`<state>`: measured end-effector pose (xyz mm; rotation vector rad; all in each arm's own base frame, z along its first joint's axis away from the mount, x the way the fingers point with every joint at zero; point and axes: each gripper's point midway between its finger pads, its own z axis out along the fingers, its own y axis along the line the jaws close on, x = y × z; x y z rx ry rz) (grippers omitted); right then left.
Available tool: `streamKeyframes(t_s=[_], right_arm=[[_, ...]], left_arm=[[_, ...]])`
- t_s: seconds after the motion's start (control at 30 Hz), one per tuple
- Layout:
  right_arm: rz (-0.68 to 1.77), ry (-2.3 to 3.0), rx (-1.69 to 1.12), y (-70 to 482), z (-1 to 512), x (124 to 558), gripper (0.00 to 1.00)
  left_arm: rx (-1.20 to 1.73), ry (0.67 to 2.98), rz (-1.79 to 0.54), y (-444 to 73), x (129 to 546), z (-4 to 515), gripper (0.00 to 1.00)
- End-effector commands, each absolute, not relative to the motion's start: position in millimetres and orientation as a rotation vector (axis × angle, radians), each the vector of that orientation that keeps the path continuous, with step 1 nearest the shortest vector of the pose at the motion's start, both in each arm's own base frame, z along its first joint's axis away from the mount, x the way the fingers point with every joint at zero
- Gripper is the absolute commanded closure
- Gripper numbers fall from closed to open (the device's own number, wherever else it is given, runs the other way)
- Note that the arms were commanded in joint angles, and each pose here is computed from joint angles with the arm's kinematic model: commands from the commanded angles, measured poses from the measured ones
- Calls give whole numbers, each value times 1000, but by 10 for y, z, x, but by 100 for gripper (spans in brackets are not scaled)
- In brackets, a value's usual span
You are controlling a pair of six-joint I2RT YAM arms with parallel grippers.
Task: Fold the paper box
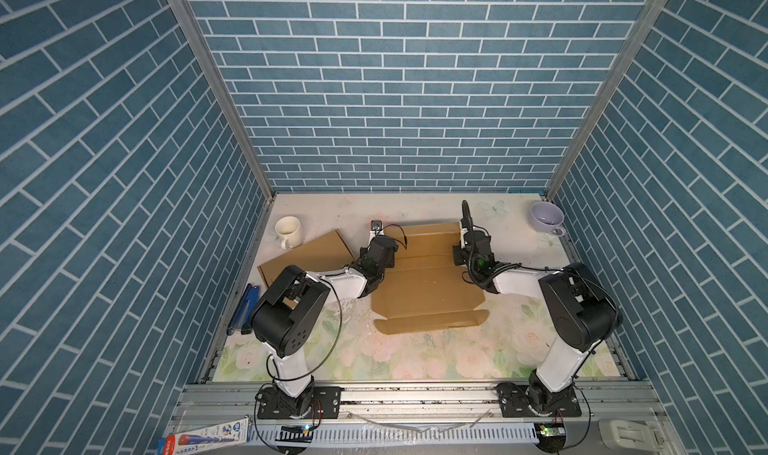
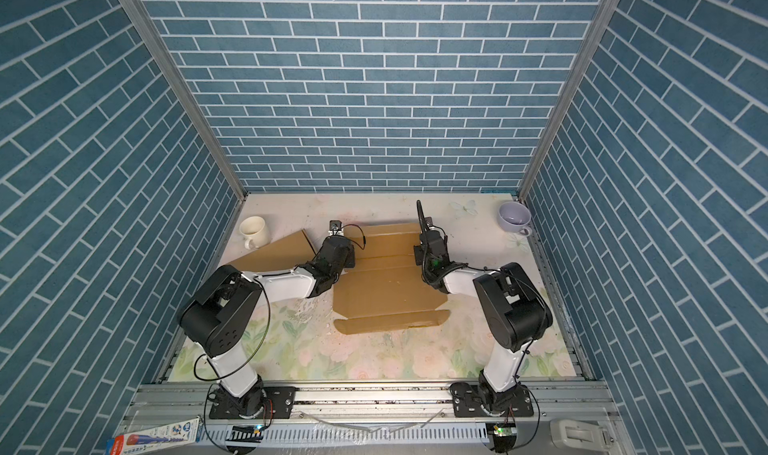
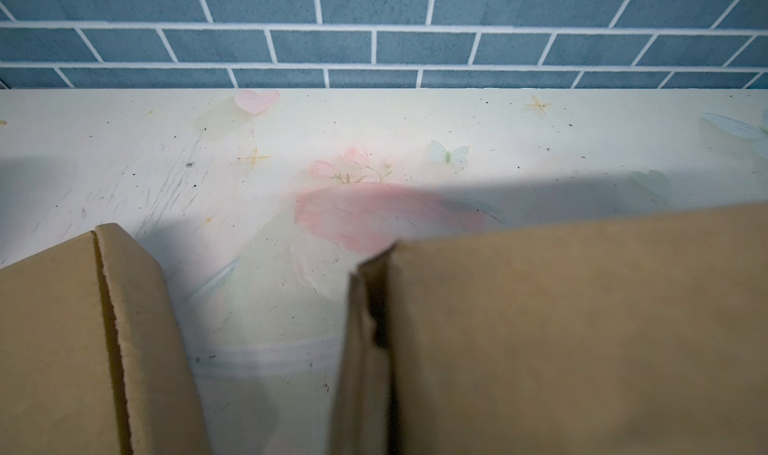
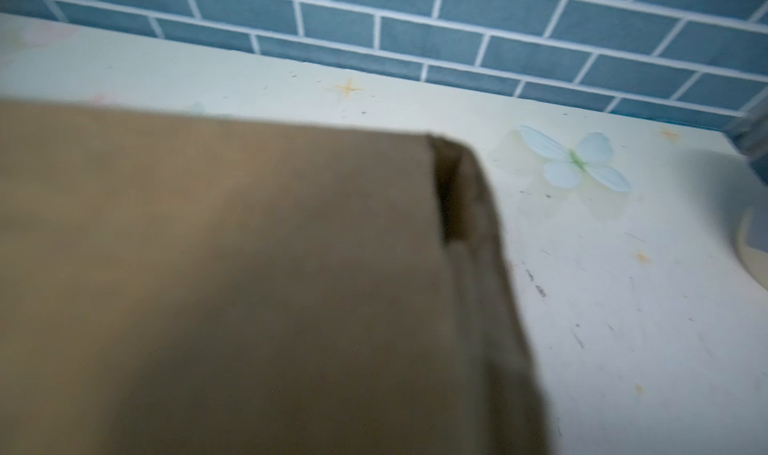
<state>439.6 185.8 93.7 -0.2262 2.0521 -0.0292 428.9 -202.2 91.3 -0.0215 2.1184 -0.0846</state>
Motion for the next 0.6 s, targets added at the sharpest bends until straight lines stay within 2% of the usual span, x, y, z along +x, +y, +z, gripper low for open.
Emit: streamKeyframes(t_s=[0.0, 0.07, 0.33, 0.57], right_arm=[[-283, 1973, -89, 1690, 1095, 4503, 100], [-350, 1974, -48, 1661, 1106, 4500, 100], [-354, 1991, 13, 1693, 1307, 4376, 100], [-365, 2178, -153, 1688, 1623, 4108, 100]], left_arm=[[-69, 2350, 33, -1854, 3982, 277, 100], [-145, 2366, 84, -1785, 3974, 266, 100], [-381, 2358, 247, -1553, 3912, 426, 100], [-389, 2412, 291, -1518, 3735, 675, 100]])
